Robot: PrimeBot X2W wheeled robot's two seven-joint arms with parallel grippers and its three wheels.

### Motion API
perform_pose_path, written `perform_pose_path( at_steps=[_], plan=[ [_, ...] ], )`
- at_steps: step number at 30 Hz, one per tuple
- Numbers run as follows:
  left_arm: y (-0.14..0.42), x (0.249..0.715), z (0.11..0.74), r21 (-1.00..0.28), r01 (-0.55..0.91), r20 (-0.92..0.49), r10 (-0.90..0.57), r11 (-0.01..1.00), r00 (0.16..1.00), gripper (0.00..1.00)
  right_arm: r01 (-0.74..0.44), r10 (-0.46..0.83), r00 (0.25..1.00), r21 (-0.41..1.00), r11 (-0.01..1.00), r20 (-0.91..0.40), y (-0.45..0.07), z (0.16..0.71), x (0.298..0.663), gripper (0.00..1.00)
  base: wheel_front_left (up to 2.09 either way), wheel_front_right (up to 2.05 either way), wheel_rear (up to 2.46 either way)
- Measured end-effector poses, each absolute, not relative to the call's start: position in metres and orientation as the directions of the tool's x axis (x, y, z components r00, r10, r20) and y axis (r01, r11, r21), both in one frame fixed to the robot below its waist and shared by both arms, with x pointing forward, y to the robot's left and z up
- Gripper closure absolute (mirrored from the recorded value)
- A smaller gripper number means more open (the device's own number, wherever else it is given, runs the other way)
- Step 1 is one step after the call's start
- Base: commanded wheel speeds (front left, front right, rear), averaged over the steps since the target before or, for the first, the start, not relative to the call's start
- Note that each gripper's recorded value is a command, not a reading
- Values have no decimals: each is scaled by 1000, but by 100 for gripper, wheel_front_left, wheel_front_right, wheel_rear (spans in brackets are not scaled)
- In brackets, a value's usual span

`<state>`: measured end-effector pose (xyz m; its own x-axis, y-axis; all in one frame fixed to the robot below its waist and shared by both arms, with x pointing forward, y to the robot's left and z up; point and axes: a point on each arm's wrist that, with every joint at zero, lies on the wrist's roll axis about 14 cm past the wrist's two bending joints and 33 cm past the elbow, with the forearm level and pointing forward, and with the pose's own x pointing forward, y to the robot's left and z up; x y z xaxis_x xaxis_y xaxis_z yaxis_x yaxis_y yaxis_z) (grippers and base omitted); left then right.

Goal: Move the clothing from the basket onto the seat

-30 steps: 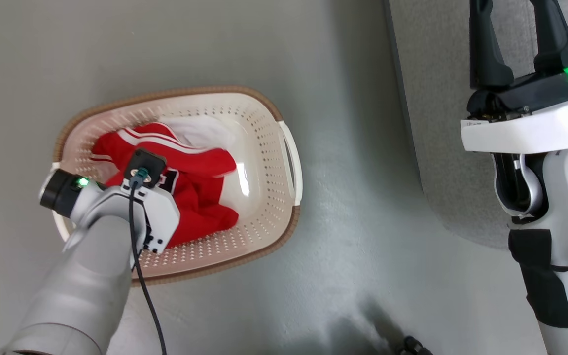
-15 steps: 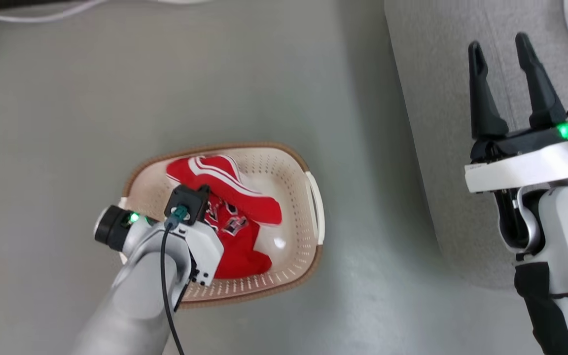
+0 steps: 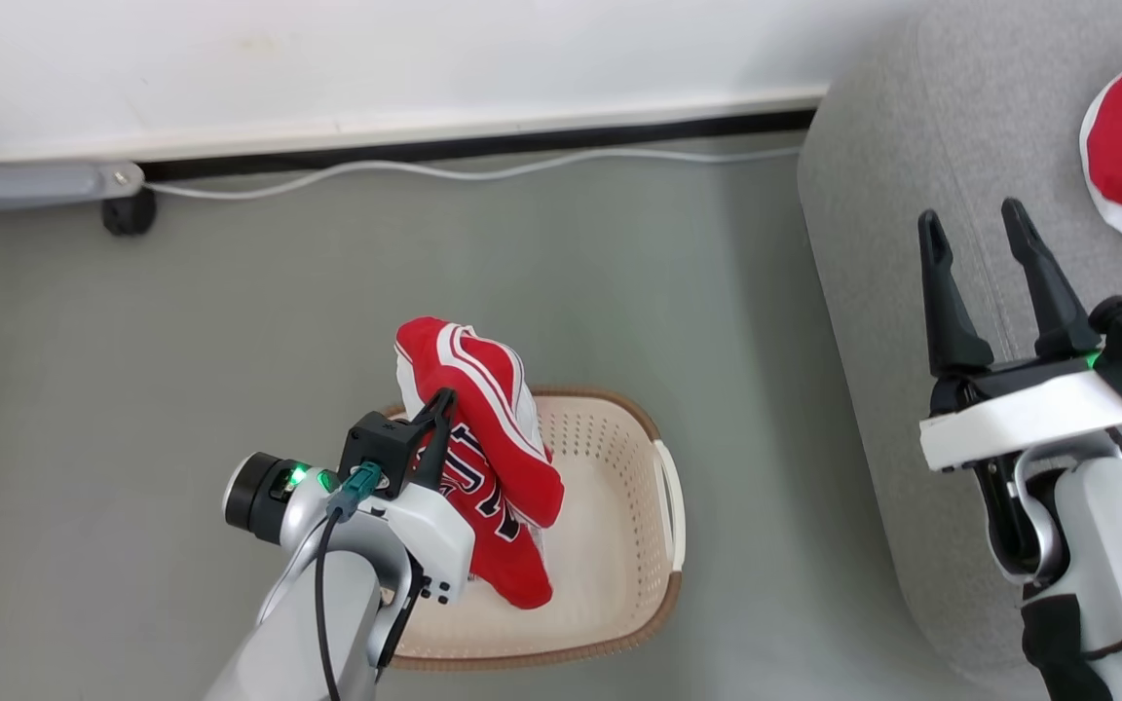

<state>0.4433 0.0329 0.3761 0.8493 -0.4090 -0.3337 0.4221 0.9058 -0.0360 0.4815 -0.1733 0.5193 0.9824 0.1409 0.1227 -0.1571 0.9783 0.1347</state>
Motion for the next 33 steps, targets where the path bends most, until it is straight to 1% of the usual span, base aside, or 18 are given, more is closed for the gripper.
perform_pose_path(
  at_steps=[6, 7, 14, 21, 33],
  plan=[
    [42, 444, 425, -41, 381, -202, -381, 924, 902, 100, -170, 150, 978, 140, 975, 143, -168, 531, 467, 0, 0, 0, 0],
    [45, 444, 440, -42, 369, -160, -371, 928, 915, 100, -172, 151, 977, 142, 975, 149, -167, 534, 463, 0, 0, 0, 0],
    [55, 442, 488, -50, 336, -23, -338, 940, 941, 100, -178, 155, 976, 149, 973, 154, -162, 539, 448, 0, 0, 0, 0],
    [54, 440, 529, -48, 354, 92, -349, 934, 933, 100, -169, 144, 977, 159, 973, 156, -164, 541, 433, 0, 0, 0, 0],
    [53, 437, 571, -45, 369, 210, -352, 928, 912, 100, -150, 127, 982, 174, 973, 138, -167, 535, 418, 0, 0, 0, 0]
  ],
)
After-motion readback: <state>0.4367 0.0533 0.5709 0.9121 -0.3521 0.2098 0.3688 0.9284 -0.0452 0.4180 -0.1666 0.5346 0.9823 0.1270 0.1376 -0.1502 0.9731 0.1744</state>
